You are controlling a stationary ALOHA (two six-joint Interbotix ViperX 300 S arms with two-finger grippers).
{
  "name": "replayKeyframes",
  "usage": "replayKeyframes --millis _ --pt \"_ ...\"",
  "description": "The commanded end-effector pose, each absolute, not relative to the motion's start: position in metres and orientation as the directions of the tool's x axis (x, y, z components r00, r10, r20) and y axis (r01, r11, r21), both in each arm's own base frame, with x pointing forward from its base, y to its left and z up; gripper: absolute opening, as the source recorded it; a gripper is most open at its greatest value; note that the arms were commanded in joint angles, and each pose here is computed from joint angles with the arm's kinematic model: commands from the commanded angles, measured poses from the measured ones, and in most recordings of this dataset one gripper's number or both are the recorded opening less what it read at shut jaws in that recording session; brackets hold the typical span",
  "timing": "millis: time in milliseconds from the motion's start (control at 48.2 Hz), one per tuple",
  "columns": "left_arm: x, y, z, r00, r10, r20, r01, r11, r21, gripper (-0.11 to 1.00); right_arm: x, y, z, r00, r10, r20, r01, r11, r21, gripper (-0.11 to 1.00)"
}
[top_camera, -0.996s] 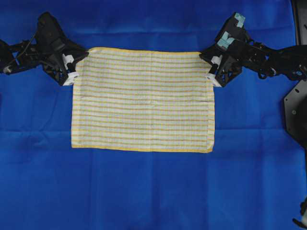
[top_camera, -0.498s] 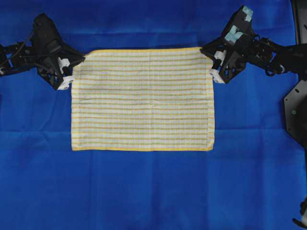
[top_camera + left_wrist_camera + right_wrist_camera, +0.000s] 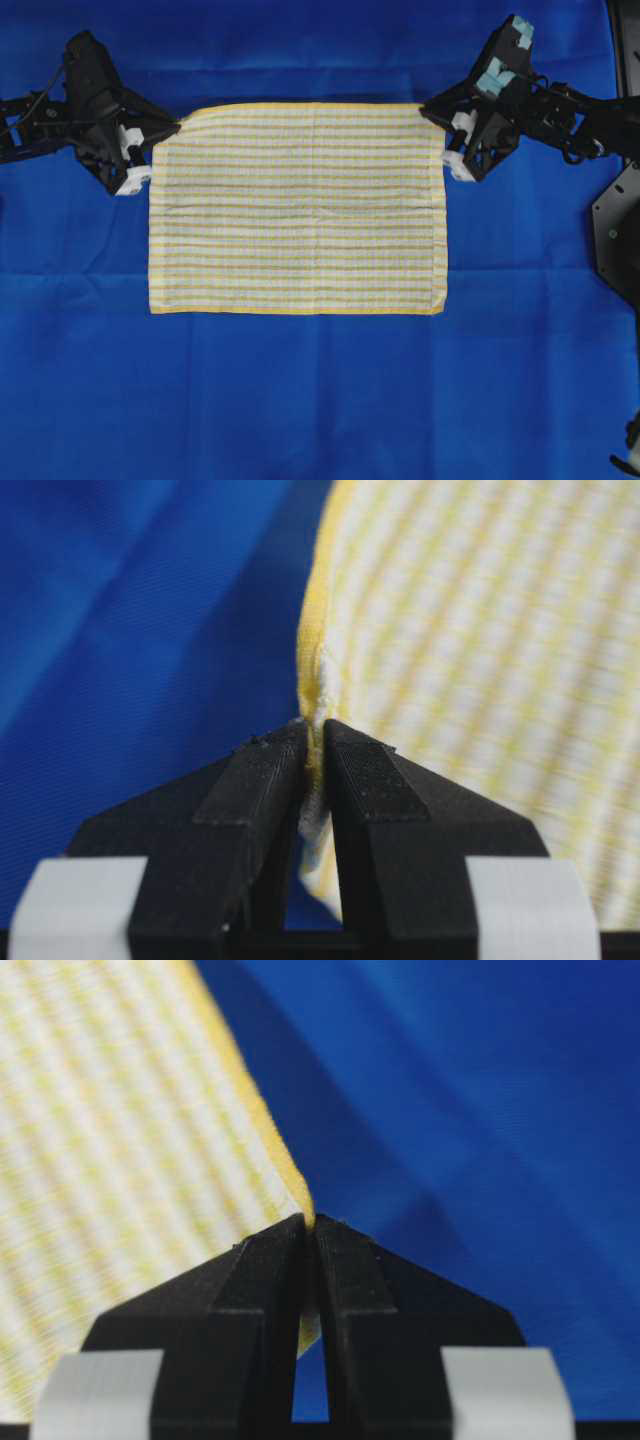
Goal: Fold the yellow towel.
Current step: 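Fold the top edge down toward the bottom edge with both grippers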
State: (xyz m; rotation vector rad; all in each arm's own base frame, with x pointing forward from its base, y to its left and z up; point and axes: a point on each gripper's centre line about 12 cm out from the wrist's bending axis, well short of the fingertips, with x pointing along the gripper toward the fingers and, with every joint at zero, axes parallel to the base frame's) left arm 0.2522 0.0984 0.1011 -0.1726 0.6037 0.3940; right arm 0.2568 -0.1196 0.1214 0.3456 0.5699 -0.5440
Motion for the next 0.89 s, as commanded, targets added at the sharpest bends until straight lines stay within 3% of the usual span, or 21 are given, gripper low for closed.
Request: replayKeyframes --millis 0,373,871 --pt "0.256 0.089 0.115 0.792 0.291 -0.537 -0.373 0.927 -0.049 0.06 0.261 -0.108 0.129 0.737 -0.359 -0.572 0.535 0.827 0.17 0.04" --pt "0.252 0.027 0.145 0.872 0.104 -0.479 -0.178 0.978 -0.111 0.06 0.257 -0.044 0.144 0.801 -0.192 -0.567 0.4 0.877 0.268 0.04" --pt "0.243 -0.038 0.142 0.863 -0.123 -0.489 0.014 0.975 -0.222 0.06 0.247 0.017 0.159 0.844 0.006 -0.536 0.212 0.914 0.345 0.04"
